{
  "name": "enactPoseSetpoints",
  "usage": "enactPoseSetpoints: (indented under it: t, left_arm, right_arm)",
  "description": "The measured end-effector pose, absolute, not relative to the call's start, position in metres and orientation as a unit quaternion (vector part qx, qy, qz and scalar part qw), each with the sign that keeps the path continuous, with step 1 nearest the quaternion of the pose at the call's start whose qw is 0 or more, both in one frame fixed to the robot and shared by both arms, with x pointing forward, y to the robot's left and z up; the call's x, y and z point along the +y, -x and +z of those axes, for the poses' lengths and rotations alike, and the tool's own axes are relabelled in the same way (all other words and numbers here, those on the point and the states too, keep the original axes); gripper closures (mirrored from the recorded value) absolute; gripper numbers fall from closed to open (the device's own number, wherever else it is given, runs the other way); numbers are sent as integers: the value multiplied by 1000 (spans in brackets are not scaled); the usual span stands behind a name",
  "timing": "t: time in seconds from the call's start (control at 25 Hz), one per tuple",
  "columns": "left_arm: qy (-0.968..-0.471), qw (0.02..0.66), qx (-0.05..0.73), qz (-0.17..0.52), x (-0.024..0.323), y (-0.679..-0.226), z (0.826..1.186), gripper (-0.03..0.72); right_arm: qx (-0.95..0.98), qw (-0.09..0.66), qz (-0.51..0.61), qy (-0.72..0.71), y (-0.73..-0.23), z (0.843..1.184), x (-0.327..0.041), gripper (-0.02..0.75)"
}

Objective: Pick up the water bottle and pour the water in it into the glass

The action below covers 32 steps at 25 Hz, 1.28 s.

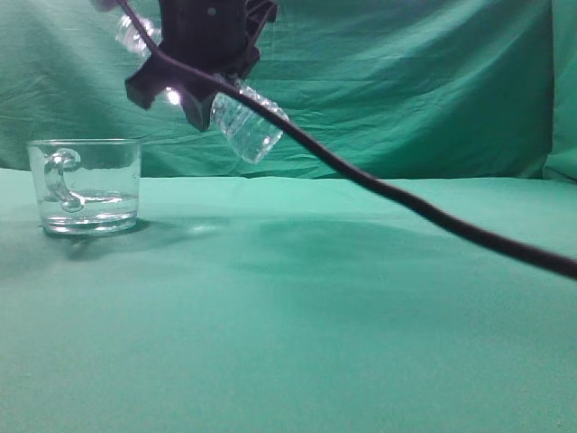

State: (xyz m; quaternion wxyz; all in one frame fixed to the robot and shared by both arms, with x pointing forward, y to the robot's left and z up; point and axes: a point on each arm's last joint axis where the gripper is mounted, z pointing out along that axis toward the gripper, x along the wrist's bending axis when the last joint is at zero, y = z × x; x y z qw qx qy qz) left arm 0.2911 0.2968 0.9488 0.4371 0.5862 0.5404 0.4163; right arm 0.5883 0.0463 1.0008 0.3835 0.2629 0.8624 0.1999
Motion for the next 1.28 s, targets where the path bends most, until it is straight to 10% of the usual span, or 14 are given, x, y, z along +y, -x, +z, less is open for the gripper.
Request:
enactPoseSetpoints:
  t: [0.56, 1.28]
  left_arm:
    - [-586, 437, 540, 416, 297, -291, 949, 688]
    - [-586, 437, 540, 416, 297, -291, 949, 688]
  right_arm:
    - [740, 322, 399, -435, -564, 1151, -49, 436]
    - [652, 302, 498, -486, -522, 1059, -207, 436]
